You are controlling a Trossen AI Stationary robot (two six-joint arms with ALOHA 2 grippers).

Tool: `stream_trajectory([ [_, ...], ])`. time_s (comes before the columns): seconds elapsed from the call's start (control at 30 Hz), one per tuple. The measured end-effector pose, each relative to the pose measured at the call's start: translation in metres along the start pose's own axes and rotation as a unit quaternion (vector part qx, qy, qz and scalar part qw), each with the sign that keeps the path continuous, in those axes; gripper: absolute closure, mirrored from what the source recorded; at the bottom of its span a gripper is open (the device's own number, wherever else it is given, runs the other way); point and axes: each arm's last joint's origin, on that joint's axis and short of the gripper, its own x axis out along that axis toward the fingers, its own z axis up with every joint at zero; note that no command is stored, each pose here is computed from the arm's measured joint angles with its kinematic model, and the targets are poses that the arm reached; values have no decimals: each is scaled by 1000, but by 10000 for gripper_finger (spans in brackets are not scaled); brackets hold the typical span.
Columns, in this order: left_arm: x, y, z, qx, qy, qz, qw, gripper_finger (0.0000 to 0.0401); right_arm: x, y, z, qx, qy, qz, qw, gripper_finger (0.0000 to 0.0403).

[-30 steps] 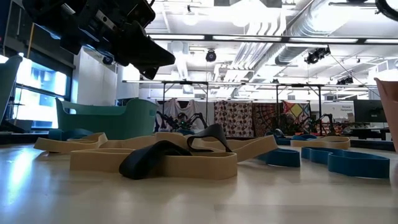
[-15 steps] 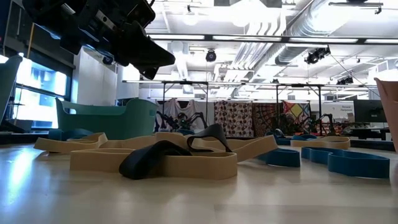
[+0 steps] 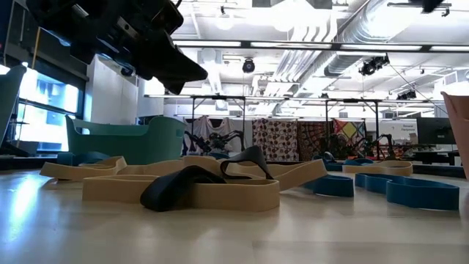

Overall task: Sort rubber bands into baskets
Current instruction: Put the black rubber band into the orange bin

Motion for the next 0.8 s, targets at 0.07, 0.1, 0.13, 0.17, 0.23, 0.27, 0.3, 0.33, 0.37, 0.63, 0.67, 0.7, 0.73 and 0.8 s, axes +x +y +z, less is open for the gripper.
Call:
stream_trajectory([
  [0.07,0,0,-1,0,5,8,1000,400,13,-2,9,-13,-10,-6,1000,249],
  [0.1,0,1,-1,-1,7,9,1000,400,21,-3,15,-16,-13,-6,1000,249],
  [0.13,0,1,-2,-1,10,11,1000,400,29,-4,19,-19,-17,-4,1000,249],
  [0.17,0,1,-2,-2,12,11,1000,400,37,-5,24,-24,-20,1,1000,249],
  [0.23,0,1,-4,-3,19,11,1000,400,54,-3,33,-38,-27,36,998,249],
  [0.27,0,1,-4,-3,22,11,1000,400,63,-1,37,-46,-35,61,996,249],
  [0.3,0,1,-5,-4,26,11,1000,400,72,2,40,-54,-44,90,994,249],
  [0.33,0,1,-6,-4,29,11,1000,400,81,5,43,-63,-56,122,989,249],
  [0.37,0,1,-6,-4,31,11,999,400,89,9,46,-71,-72,153,983,249],
  [0.63,0,1,-7,-19,36,12,999,400,149,44,46,-155,-106,229,955,239],
  [0.67,0,1,-8,-22,39,12,999,400,156,48,47,-163,-101,223,956,235],
  [0.7,0,1,-8,-23,42,12,999,400,163,53,48,-172,-96,218,956,230],
  [0.73,0,1,-9,-24,45,12,999,400,169,58,48,-180,-92,213,956,225],
  [0.8,-1,1,-10,-25,53,12,998,400,179,67,52,-198,-89,206,954,214],
])
